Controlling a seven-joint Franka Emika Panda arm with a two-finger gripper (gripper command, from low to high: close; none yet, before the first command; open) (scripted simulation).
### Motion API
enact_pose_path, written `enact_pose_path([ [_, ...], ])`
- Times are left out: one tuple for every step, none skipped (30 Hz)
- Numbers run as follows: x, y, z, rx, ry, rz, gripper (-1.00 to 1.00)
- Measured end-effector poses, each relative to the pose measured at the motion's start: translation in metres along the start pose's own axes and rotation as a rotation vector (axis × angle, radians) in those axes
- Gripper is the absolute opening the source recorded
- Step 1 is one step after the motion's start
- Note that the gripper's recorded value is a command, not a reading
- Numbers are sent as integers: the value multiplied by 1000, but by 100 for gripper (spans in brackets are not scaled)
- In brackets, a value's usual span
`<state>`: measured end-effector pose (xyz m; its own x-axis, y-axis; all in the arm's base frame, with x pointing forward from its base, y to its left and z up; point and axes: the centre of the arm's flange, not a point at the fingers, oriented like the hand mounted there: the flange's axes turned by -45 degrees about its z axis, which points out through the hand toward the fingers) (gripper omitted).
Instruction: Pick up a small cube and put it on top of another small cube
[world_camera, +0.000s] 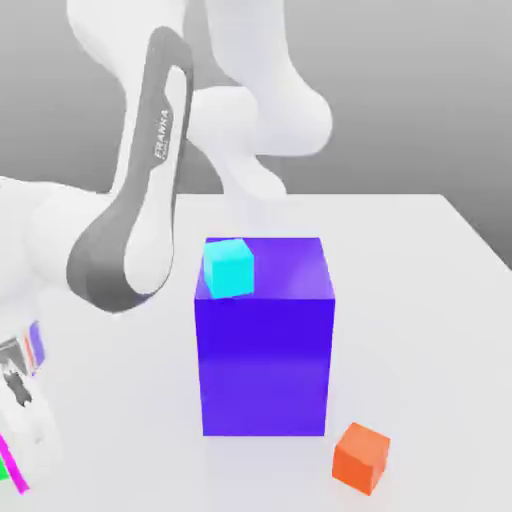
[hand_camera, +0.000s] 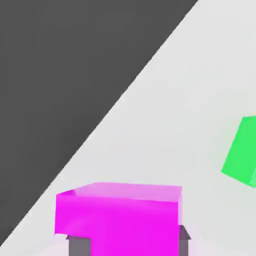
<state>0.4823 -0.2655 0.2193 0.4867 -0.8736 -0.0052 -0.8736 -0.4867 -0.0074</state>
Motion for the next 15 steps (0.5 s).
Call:
enact_pose_path([
  [4,8,-3,0,0,56,-100],
  [8,16,-5,0,1,113,-100],
  [11,24,-8,0,1,169,-100],
  [15,32,-11,0,2,225,-100],
  [18,41,-14,-1,3,281,-100],
  [21,49,-16,-1,4,337,-100],
  [24,57,-19,-2,5,394,-100],
  [27,65,-21,-3,6,449,-100],
  [30,72,-20,-3,7,494,-100],
  [31,75,-12,-3,7,517,-100],
  [32,77,0,-4,7,528,-100],
  [33,78,14,-4,8,533,-100],
  [32,79,29,-4,8,536,100],
  [32,79,29,-4,8,536,100],
  [32,79,29,-4,8,536,100],
])
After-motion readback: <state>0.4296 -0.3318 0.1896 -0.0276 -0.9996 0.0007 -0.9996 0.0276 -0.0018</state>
